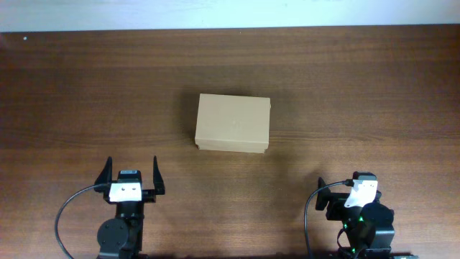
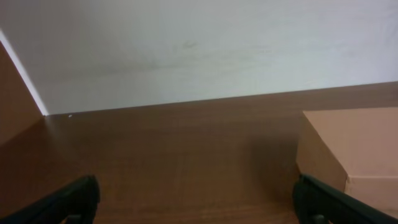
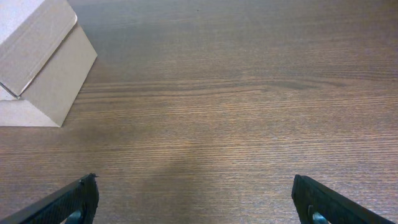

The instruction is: Pack container

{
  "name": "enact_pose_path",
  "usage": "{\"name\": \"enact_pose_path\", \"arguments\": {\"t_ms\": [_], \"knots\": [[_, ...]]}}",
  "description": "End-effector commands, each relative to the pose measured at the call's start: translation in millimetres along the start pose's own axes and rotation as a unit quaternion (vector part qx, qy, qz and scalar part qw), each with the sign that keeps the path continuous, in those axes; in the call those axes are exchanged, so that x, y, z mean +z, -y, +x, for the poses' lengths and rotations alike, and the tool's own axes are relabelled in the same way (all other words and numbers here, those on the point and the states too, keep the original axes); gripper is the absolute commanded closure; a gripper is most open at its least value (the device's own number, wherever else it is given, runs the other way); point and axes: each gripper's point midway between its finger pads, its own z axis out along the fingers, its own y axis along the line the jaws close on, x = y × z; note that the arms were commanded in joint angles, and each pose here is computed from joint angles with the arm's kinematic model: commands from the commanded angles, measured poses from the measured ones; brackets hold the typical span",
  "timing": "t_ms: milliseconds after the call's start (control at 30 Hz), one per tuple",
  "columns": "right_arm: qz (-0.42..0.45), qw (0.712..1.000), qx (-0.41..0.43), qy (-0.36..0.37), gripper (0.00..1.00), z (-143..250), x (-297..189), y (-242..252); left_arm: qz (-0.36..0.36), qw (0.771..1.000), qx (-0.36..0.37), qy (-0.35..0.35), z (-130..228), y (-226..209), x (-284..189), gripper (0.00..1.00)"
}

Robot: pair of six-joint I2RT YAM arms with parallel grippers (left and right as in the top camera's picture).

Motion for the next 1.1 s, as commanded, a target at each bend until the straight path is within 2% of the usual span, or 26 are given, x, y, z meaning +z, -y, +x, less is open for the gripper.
{"name": "enact_pose_path", "arguments": {"t_ms": [0,233,1067], "knots": [[0.001,1.000,0.005,0.004,0.01,0,0,1,-0.007,1.000,0.001,0.000,1,-3,0,0.00],[0.001,1.000,0.005,0.004,0.01,0,0,1,-0.005,1.000,0.004,-0.021,12,-2,-1,0.00],[0.001,1.000,0.005,0.004,0.01,0,0,1,-0.005,1.000,0.004,-0.021,12,-2,0,0.00]]}}
